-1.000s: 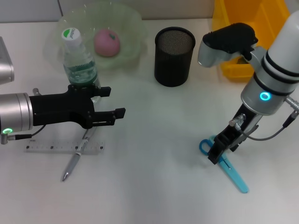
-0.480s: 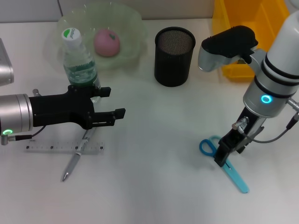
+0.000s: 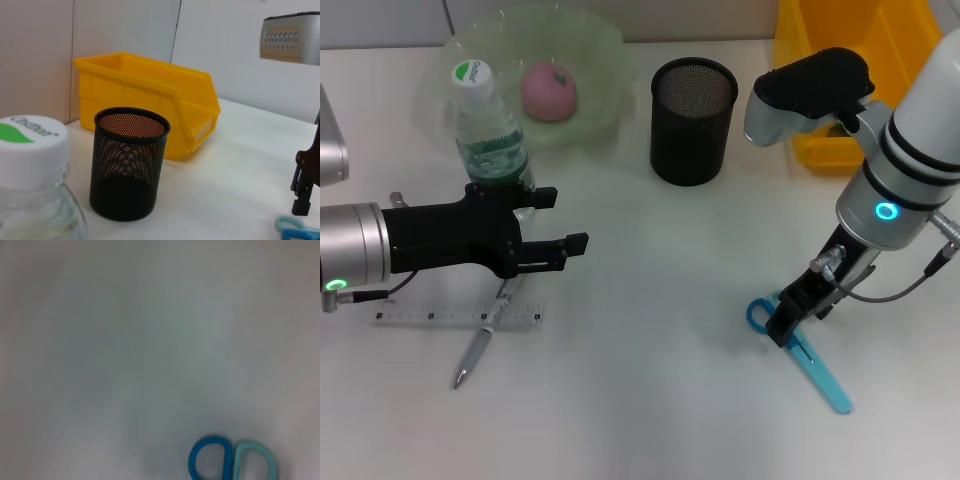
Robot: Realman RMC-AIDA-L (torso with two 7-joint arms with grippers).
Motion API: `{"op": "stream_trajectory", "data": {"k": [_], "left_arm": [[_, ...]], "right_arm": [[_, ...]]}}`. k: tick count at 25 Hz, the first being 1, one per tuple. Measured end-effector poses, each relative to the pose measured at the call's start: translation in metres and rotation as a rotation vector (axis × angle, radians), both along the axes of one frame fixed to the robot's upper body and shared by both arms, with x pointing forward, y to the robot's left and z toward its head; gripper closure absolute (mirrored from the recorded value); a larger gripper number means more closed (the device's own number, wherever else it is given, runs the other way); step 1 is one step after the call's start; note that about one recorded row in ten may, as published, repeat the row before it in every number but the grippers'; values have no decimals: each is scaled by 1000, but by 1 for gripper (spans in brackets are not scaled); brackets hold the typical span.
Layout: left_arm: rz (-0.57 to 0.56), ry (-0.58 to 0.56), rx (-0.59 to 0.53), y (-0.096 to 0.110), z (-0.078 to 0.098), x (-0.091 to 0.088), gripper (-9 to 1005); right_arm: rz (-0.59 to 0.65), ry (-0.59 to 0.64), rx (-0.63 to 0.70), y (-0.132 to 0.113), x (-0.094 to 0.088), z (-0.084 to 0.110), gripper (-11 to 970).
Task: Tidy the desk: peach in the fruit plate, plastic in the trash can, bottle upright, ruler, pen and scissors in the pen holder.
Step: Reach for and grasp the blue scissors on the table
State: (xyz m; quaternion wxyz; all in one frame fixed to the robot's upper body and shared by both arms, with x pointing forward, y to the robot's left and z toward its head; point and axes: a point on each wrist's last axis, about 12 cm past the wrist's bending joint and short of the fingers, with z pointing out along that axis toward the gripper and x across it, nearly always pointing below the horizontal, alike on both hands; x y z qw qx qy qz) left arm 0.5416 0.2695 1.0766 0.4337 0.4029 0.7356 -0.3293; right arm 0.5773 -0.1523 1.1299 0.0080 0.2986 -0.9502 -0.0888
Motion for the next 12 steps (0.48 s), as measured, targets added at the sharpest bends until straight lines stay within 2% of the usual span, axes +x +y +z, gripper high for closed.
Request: {"op": "stream_trajectory", "data": {"k": [12], "left_arm": [[5, -15, -1, 1, -1, 0, 221]], "right_arm": [[6, -23, -10, 4, -5, 0, 280]]}}
